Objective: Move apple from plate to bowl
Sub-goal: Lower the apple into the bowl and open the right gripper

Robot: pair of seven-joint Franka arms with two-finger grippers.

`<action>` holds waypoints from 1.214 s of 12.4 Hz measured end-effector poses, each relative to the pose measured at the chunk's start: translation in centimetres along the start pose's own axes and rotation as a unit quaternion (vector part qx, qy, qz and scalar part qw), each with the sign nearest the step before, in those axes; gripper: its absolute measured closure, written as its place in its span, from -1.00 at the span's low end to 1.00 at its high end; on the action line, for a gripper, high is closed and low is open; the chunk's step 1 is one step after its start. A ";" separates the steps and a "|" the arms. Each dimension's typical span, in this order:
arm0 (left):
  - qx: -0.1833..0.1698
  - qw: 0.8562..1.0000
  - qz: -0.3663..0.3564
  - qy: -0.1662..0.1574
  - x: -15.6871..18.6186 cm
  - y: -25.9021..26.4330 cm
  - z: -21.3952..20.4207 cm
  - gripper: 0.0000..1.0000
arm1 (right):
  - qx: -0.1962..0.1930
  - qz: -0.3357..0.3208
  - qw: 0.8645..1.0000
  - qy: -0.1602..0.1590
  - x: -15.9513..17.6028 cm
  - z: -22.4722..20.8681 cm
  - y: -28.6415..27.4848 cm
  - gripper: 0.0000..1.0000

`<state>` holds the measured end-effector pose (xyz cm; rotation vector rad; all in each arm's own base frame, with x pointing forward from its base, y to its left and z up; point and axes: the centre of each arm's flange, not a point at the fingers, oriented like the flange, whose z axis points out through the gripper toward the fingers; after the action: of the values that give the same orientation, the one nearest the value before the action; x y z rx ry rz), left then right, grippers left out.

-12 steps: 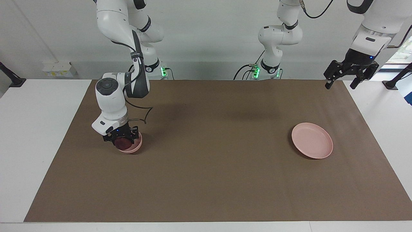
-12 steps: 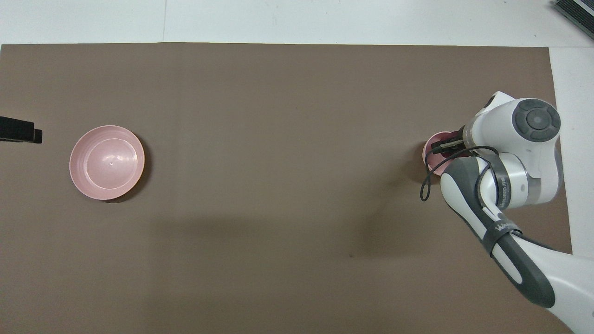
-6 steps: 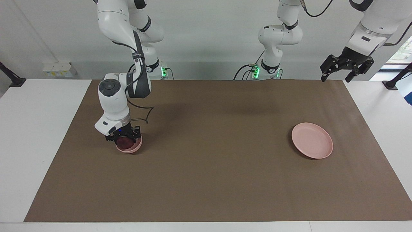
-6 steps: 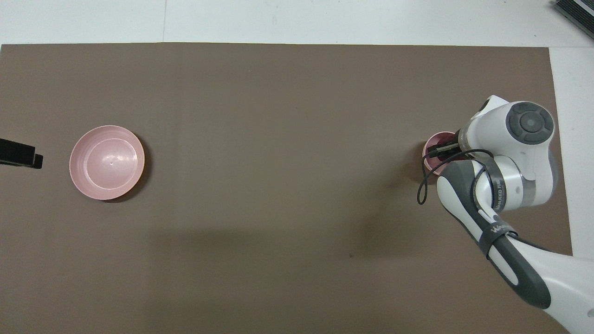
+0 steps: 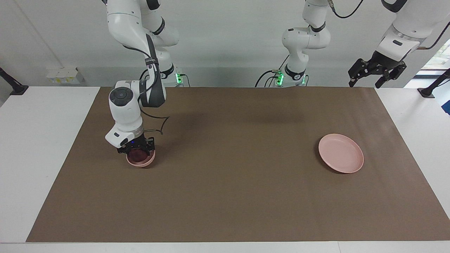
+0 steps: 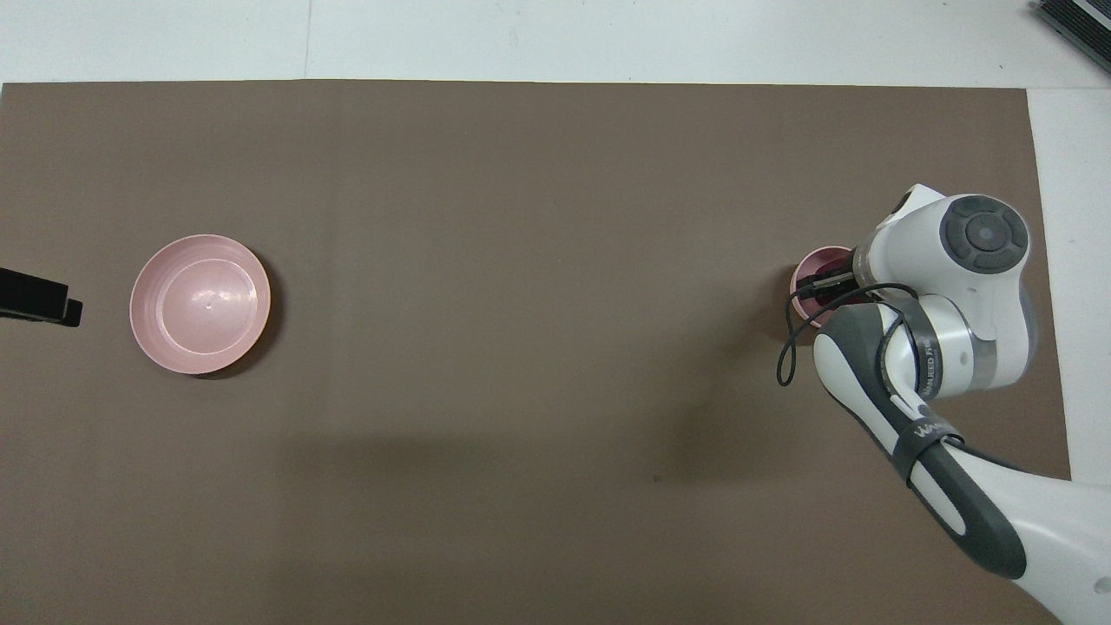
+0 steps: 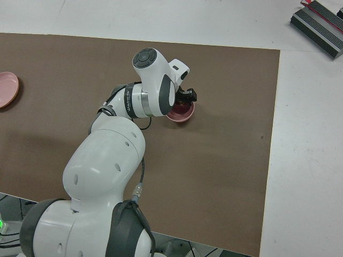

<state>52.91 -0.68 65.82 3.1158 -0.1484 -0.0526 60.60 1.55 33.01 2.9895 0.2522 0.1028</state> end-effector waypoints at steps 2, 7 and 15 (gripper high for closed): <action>0.000 1.000 0.000 -0.001 0.0 0.0 0.0 -1.00 | 0.001 0.000 1.000 0.001 0.1 -0.2 -1.1 -0.71; 0.000 1.000 0.000 -0.001 0.0 0.0 0.0 -1.00 | 0.000 0.002 1.000 0.001 0.1 -0.2 -1.0 -1.00; 0.000 1.000 0.000 -0.002 -0.1 0.0 0.0 -1.00 | -0.006 0.014 0.999 0.038 0.2 -8.0 0.1 -1.00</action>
<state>52.84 -0.68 65.82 3.1155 -0.1489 -0.0574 60.14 2.58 40.92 2.9814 0.2165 0.2196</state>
